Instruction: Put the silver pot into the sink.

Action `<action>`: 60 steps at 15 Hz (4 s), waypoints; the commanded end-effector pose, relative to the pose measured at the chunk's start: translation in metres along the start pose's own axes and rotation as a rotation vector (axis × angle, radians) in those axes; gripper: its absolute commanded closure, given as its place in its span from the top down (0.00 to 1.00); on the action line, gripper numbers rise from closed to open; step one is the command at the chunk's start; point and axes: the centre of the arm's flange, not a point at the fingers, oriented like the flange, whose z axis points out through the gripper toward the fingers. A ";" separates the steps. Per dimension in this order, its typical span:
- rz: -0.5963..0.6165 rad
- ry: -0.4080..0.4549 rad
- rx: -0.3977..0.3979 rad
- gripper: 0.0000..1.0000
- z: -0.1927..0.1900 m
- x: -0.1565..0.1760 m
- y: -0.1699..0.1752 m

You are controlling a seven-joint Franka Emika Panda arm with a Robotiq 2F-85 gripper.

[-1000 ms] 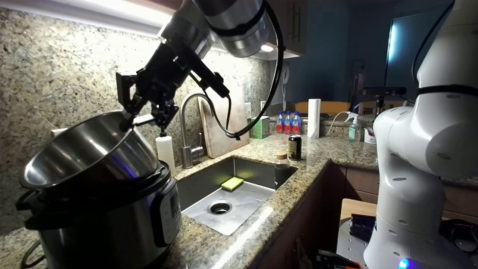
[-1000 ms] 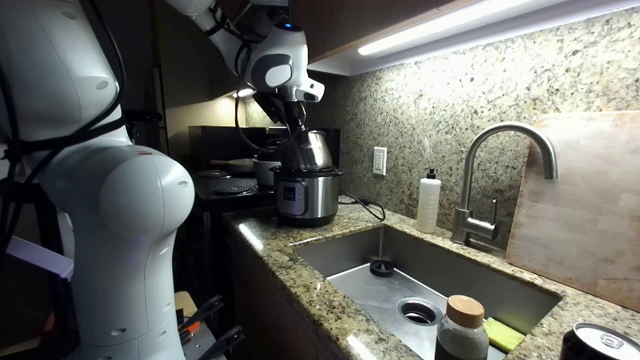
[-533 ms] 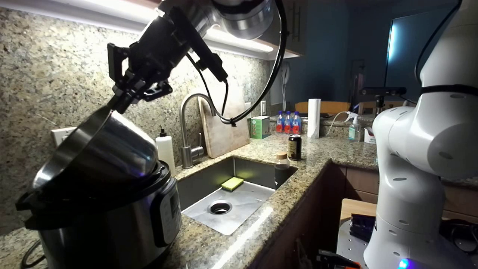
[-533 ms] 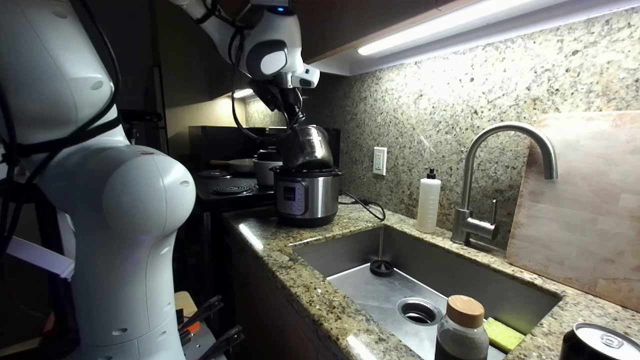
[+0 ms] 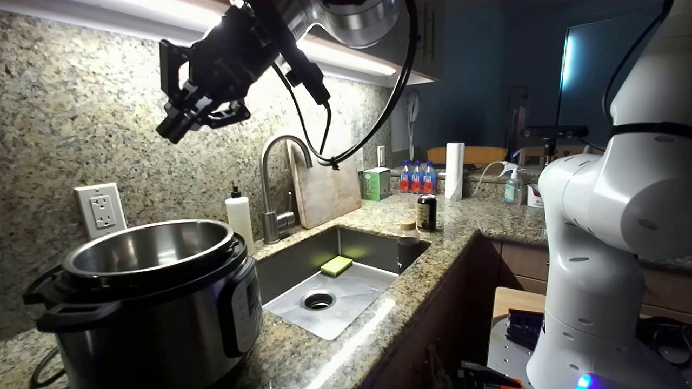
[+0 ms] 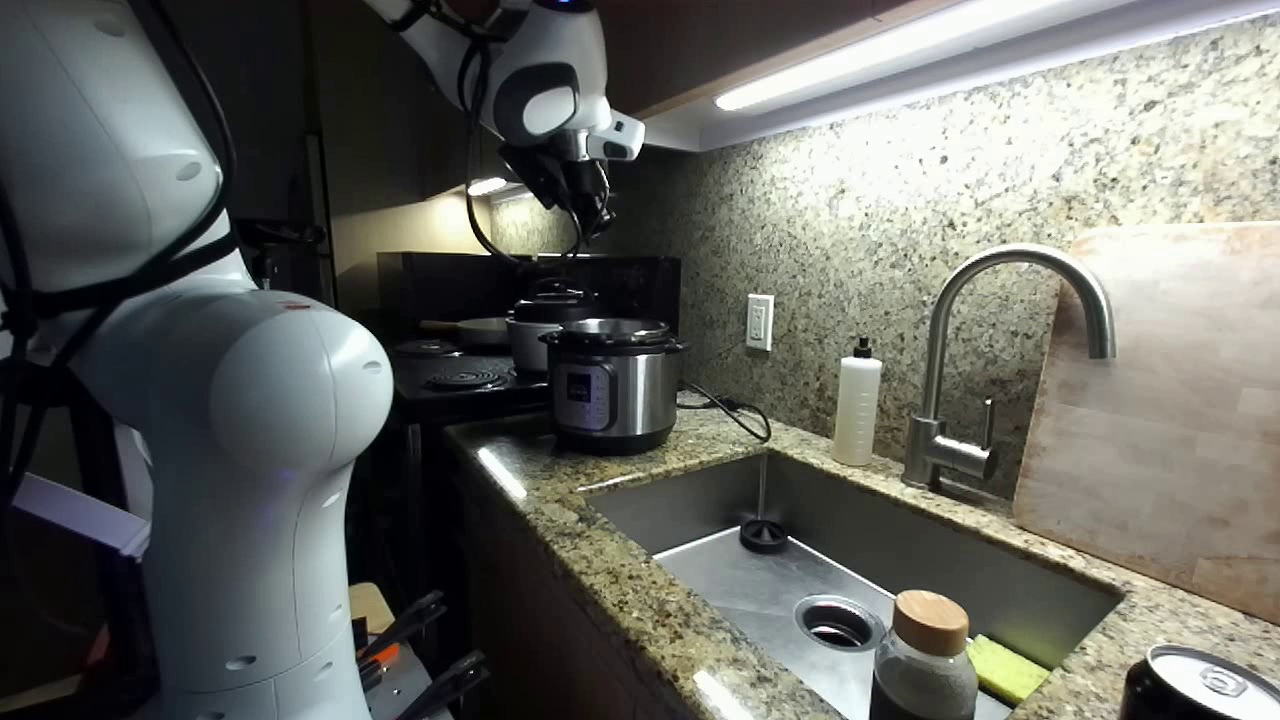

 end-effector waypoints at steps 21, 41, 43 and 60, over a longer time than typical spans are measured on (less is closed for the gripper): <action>0.293 -0.069 0.009 1.00 0.015 -0.025 0.125; 0.277 -0.173 0.050 1.00 0.082 -0.008 0.106; 0.278 -0.189 0.053 1.00 0.089 -0.006 0.104; 0.306 -0.221 0.048 1.00 0.096 0.004 0.114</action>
